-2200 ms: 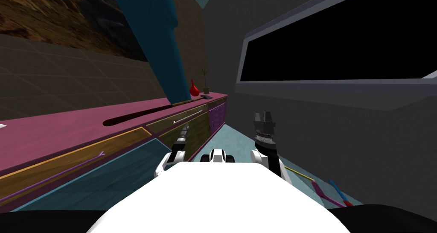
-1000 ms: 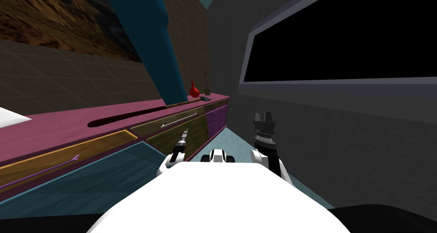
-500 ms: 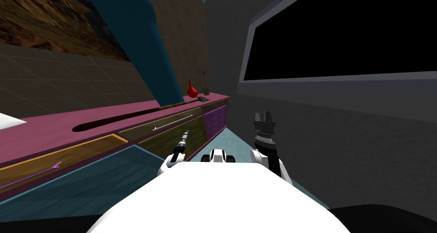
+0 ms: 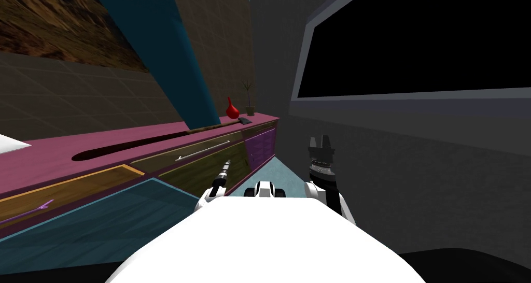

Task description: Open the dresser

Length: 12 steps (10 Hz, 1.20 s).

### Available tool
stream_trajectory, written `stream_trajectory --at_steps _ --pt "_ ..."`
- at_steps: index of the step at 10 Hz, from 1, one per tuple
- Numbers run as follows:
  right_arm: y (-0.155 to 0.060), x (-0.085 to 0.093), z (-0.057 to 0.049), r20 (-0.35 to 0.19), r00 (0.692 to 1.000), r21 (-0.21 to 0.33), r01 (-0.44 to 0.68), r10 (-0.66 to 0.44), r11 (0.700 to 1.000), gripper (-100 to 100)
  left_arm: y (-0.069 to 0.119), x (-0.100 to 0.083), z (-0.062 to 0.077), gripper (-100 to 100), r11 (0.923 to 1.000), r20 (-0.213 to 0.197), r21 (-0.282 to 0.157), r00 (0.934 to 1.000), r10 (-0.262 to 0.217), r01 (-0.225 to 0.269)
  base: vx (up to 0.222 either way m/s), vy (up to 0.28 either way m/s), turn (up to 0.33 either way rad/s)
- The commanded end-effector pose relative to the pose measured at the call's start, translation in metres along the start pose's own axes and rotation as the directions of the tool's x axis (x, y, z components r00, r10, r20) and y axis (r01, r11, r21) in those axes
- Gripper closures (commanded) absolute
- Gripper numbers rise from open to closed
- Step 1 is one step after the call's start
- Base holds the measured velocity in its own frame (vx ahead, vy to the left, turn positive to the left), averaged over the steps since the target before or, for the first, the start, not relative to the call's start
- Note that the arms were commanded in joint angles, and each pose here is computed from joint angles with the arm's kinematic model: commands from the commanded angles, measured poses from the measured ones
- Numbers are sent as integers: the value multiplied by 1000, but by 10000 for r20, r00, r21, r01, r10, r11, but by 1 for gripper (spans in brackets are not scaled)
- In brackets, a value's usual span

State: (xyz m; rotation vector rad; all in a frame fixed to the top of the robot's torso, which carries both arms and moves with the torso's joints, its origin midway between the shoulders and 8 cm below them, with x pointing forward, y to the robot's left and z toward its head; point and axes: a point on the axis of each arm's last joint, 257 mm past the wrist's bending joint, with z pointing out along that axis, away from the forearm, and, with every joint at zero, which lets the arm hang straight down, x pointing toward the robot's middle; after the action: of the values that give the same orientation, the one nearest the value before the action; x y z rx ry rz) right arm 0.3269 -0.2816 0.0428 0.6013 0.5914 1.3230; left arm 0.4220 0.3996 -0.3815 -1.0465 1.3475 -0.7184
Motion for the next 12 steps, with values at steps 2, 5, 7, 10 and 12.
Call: stream_trajectory --at_steps 2,5,7,10,12 --pt "0 0 0 -1 10000 -1 0 0 10000 0 31 16 -4 -100 9971 -300 -759 9996 -7 -16 73 -86 67" --pt "0 0 0 -1 10000 0 0 0 10000 0 49 24 -5 -100 9932 -470 -1160 9989 62 -116 68 -102 61" --pt "0 0 0 0 10000 -2 -1 1 10000 0 68 32 -12 -100 9869 -641 -1605 9979 36 -139 101 -114 69" --pt "0 0 0 0 10000 0 0 0 10000 0 91 41 -17 -100 9763 -915 -2143 9957 116 -311 133 -145 136" --pt "0 0 0 -1 10000 -3 -1 1 10000 0 103 45 -22 -100 9698 -1036 -2414 9946 109 -358 53 -105 44"
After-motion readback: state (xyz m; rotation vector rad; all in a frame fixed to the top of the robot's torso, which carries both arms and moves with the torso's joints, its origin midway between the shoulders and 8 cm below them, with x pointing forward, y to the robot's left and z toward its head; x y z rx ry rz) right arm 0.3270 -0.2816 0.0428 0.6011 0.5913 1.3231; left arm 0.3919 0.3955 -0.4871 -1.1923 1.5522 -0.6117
